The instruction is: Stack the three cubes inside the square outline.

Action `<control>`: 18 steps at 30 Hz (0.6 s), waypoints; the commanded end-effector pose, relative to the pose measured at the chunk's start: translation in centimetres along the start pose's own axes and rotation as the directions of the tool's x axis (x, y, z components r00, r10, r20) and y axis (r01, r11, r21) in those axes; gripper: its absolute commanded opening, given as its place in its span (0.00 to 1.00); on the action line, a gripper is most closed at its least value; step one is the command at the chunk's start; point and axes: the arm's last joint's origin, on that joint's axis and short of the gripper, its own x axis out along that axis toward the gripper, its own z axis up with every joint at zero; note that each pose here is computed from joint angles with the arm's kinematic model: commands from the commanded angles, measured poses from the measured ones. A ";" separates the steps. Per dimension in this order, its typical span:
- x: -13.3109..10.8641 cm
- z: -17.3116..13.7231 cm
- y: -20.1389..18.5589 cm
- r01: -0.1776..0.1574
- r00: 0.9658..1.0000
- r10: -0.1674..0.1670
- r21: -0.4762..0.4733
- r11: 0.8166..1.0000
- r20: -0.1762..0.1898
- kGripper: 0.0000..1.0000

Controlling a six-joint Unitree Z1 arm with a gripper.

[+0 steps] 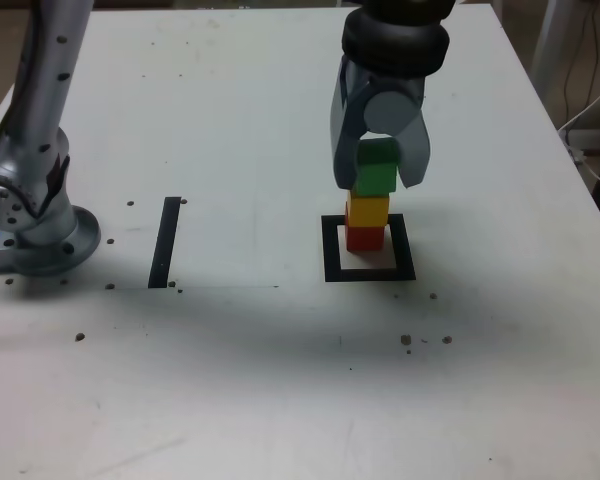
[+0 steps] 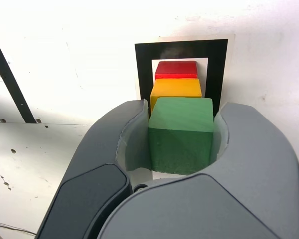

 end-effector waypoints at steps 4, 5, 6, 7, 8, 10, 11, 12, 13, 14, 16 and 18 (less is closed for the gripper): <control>0.1 -0.1 0.1 0.001 1.000 -0.001 0.004 1.000 -0.011 0.39; 0.1 -0.1 0.1 0.002 1.000 -0.002 0.006 1.000 -0.012 0.49; 0.1 -0.1 0.1 0.002 1.000 -0.002 0.009 1.000 -0.013 0.64; 0.1 -0.1 0.1 0.002 1.000 -0.002 0.011 1.000 -0.014 0.75; 0.1 -0.1 0.1 0.002 1.000 -0.002 0.013 1.000 -0.015 0.85; 0.2 -0.1 0.1 0.003 1.000 -0.002 0.016 1.000 -0.015 0.97; 0.2 -0.1 0.1 0.003 1.000 -0.002 0.016 1.000 -0.016 0.99; 0.2 -0.1 0.1 0.003 1.000 -0.002 0.017 1.000 -0.016 0.99; 0.2 -0.1 0.1 0.003 1.000 -0.002 0.017 1.000 -0.017 0.99; 0.2 -0.1 0.1 0.003 1.000 -0.002 0.017 1.000 -0.017 0.99; 0.2 -0.1 0.1 0.003 1.000 -0.002 0.017 1.000 -0.018 0.99; 0.2 -0.1 0.1 0.003 1.000 -0.003 0.017 1.000 -0.019 0.99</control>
